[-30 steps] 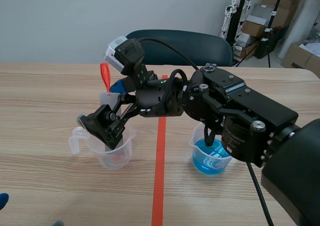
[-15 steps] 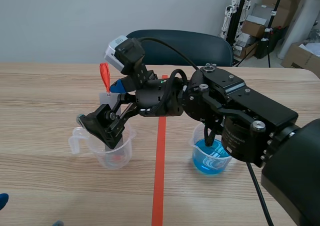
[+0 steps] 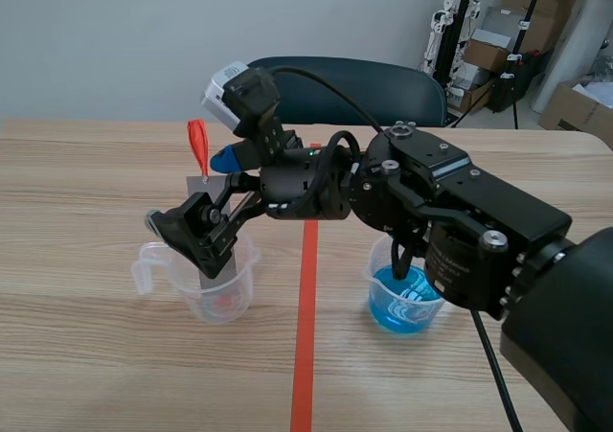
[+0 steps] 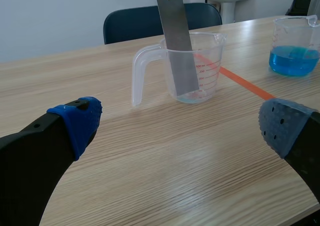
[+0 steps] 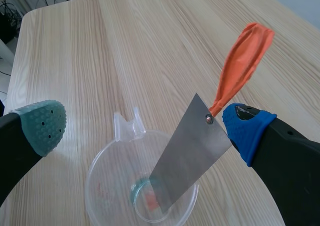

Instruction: Do the redox reaction experiment. return to the home posture

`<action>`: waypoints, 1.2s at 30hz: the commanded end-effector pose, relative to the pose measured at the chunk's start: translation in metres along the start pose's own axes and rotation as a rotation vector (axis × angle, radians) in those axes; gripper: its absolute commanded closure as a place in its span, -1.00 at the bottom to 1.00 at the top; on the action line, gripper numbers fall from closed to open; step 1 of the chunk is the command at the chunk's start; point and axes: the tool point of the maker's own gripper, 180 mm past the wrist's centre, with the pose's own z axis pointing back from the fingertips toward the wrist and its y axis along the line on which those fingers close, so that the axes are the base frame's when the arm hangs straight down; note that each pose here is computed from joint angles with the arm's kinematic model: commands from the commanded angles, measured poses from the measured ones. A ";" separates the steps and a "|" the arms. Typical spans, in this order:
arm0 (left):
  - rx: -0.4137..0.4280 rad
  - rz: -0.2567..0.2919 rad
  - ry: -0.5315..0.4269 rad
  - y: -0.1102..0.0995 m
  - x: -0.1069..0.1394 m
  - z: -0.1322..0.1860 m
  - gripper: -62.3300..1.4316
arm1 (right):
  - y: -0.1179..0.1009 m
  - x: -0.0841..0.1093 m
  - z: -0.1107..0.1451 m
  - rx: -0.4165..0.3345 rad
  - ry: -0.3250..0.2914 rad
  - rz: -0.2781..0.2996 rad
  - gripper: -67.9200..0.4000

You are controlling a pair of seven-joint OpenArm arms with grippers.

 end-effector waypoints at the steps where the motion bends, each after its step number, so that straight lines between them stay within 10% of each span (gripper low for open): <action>1: -0.004 -0.004 -0.009 0.002 0.005 0.004 -1.00 | -0.012 0.019 0.003 -0.036 -0.057 0.009 -1.00; 21: -0.093 -0.066 0.067 0.021 0.008 0.022 -1.00 | -0.035 0.050 0.031 -0.168 -0.094 0.151 -1.00; 28: -0.226 -0.189 0.134 0.064 0.024 0.032 -1.00 | -0.037 0.046 0.048 -0.242 -0.096 0.160 -1.00; 36: -0.135 -0.337 0.026 0.149 0.088 -0.011 -1.00 | -0.038 0.065 0.079 -0.337 -0.151 0.208 -1.00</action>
